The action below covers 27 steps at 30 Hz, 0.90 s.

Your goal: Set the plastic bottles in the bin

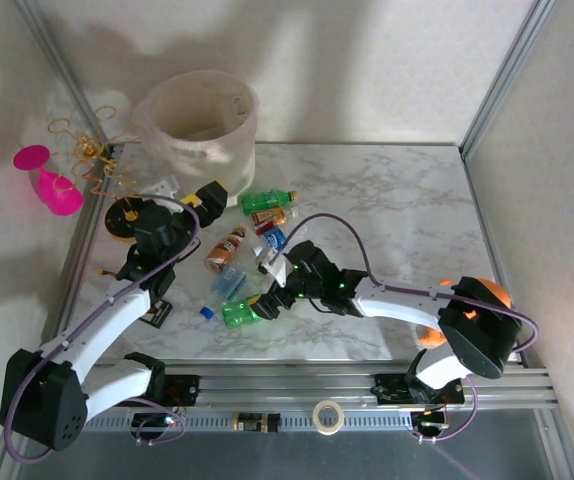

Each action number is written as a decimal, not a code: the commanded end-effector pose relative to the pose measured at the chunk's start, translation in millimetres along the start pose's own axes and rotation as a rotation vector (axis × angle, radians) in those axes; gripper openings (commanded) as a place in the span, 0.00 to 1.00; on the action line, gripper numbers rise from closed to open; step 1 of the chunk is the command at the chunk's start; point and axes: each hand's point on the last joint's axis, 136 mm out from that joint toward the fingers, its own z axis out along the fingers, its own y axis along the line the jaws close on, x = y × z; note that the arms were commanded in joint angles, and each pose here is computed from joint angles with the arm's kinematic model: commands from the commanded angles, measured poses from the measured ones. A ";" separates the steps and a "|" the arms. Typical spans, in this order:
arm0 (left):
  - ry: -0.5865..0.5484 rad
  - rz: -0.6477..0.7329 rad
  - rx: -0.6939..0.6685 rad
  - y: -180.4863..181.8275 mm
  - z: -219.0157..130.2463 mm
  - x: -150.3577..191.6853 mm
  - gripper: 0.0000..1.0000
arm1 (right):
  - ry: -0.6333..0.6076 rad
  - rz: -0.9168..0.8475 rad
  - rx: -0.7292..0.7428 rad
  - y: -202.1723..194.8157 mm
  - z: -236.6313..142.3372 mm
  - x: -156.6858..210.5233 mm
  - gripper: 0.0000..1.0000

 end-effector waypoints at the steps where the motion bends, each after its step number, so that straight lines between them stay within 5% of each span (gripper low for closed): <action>1: -0.015 -0.023 -0.003 6.2 -10.7 2.3 1.00 | 0.030 -0.098 -0.058 15.0 15.1 -4.6 0.99; 27: 0.003 -0.067 -0.036 31.4 -13.5 22.7 1.00 | 0.275 -0.272 -0.096 24.3 64.1 64.7 0.97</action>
